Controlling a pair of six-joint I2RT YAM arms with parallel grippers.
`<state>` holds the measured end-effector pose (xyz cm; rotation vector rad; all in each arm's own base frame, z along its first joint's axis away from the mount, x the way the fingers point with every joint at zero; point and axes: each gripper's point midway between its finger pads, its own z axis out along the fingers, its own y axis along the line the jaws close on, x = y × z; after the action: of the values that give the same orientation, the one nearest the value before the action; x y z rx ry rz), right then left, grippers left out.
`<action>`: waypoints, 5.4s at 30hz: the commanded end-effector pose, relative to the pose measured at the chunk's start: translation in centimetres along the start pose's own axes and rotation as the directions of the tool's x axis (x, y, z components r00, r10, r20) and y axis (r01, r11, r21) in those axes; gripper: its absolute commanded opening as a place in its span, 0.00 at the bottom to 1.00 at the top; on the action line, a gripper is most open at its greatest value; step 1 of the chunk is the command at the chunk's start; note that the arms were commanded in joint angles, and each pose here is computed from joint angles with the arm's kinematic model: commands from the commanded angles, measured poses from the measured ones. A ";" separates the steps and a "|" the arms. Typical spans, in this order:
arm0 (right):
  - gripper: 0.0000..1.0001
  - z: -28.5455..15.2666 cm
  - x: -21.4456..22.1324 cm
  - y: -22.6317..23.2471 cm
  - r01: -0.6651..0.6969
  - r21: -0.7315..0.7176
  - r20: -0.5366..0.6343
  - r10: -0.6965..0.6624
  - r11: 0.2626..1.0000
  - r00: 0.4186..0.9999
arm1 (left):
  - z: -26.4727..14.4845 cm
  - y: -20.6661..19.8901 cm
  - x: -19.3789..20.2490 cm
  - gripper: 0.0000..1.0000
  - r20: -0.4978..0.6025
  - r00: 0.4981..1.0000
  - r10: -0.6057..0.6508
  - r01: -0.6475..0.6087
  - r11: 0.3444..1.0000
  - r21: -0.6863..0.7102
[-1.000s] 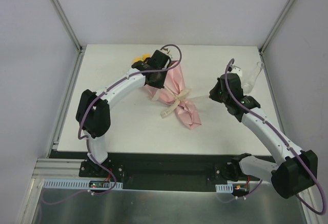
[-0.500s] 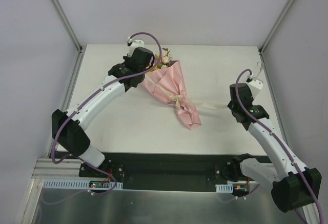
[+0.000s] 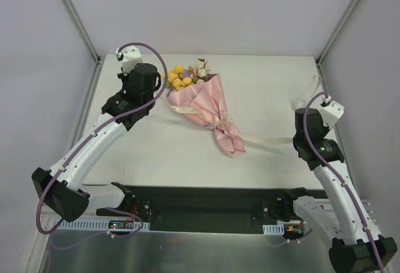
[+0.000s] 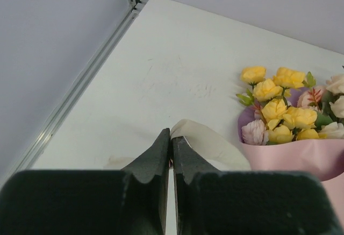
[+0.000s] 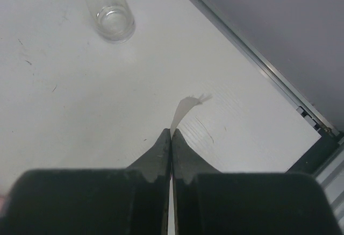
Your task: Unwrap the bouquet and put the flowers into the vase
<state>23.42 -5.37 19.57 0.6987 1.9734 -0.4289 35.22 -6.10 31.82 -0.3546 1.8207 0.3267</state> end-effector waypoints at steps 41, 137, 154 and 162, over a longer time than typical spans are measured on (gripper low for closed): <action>0.11 -8.6 17.3 27.0 -0.006 -0.875 -0.316 -0.562 0.484 0.764 | -5.8 -24.8 17.6 0.38 -0.643 0.650 0.406 0.444 0.484 0.754; 0.01 -7.9 21.7 25.9 -0.132 -0.846 -0.419 -0.492 0.516 0.763 | -9.3 -26.8 28.1 0.22 -0.316 0.577 0.753 -0.011 0.394 0.919; 0.02 -6.6 20.8 25.9 -0.231 -0.769 -0.536 -0.405 0.596 0.741 | -11.8 -26.6 22.6 0.00 -0.298 0.698 0.652 0.053 0.369 0.928; 0.02 -6.7 19.2 26.6 -0.234 -0.776 -0.526 -0.396 0.585 0.753 | -12.6 -26.3 21.6 0.00 -0.315 0.708 0.632 0.089 0.363 0.928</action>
<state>27.73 24.31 4.42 0.0941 2.5452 0.8121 29.80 -35.39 8.83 0.8199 2.5458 -0.5737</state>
